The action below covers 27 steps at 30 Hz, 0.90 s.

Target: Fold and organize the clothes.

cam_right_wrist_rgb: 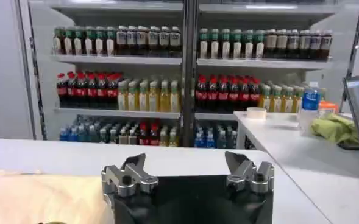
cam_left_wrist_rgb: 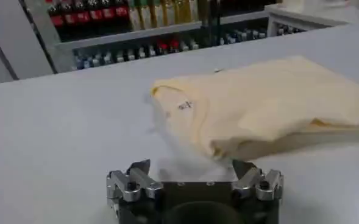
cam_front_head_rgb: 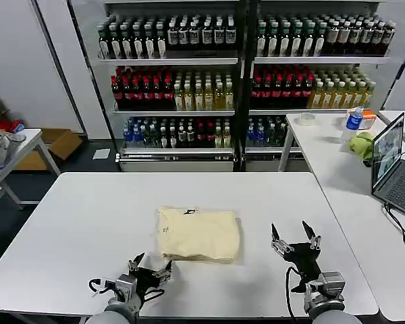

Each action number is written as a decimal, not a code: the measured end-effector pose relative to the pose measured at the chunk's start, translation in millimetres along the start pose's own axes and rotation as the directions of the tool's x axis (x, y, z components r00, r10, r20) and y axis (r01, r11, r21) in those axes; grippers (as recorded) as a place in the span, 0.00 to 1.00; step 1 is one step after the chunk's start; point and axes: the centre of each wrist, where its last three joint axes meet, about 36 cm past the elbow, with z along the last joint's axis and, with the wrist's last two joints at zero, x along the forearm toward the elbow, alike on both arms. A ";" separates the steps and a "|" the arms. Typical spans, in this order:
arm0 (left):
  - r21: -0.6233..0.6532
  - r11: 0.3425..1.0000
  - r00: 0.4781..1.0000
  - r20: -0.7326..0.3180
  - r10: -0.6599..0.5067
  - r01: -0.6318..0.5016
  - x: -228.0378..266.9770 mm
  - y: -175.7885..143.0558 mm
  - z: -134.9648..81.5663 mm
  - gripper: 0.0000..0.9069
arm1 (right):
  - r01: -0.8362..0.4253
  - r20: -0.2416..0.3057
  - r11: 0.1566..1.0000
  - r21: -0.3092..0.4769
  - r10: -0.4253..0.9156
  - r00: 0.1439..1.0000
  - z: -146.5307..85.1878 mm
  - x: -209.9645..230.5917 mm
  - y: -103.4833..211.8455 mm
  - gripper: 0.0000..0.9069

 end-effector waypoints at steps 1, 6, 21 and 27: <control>0.003 1.000 1.000 0.002 -0.002 0.002 -1.0 1.2 -1.3 1.00 | 0.000 0.000 1.000 0.000 0.000 1.000 0.0 0.0 0.0 1.00; 0.013 1.000 1.000 0.007 -0.014 0.014 -3.9 7.6 -5.6 1.00 | 0.000 0.000 1.000 -0.001 0.000 1.000 0.0 -0.1 0.6 1.00; 0.025 0.998 0.999 0.013 -0.053 0.053 -11.1 22.1 -11.7 1.00 | -0.004 0.003 1.000 0.003 0.004 1.000 -0.8 -2.3 -2.1 1.00; 0.029 0.996 0.996 0.032 -0.082 0.082 -11.6 32.5 -19.7 1.00 | -0.007 0.007 1.000 0.002 0.007 1.000 -2.2 -3.5 -3.3 1.00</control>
